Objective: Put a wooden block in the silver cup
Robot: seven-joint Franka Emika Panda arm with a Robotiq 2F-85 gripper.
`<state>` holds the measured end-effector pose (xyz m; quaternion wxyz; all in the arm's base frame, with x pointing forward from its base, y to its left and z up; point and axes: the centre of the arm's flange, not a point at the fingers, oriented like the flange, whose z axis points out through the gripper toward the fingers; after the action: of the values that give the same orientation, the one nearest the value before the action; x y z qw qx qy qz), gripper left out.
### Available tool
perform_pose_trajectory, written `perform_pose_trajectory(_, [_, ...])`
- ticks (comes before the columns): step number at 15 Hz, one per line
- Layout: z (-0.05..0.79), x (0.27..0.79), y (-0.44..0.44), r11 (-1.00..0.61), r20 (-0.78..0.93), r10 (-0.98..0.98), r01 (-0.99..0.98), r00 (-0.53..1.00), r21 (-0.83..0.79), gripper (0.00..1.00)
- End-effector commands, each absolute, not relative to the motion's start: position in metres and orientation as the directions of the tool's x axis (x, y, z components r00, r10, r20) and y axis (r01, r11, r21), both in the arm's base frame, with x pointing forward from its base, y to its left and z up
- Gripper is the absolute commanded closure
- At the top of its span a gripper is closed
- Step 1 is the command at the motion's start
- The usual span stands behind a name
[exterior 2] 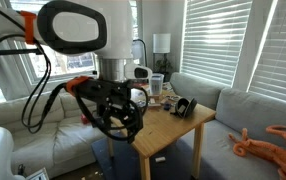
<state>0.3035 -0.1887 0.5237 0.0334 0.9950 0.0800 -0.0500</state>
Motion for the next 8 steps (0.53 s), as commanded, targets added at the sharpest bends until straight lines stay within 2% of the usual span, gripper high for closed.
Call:
perform_pose_trajectory(1, [0.536,0.359,-0.157,-0.961,0.054,0.218,0.205,0.974,0.183,0.00])
perform_pose_trajectory(6, [0.550,0.479,-0.101,-0.904,0.347,0.358,0.228,0.867,0.363,0.00])
perform_pose_trajectory(8, [0.553,0.514,-0.098,-0.916,0.424,0.324,0.169,0.846,0.364,0.00])
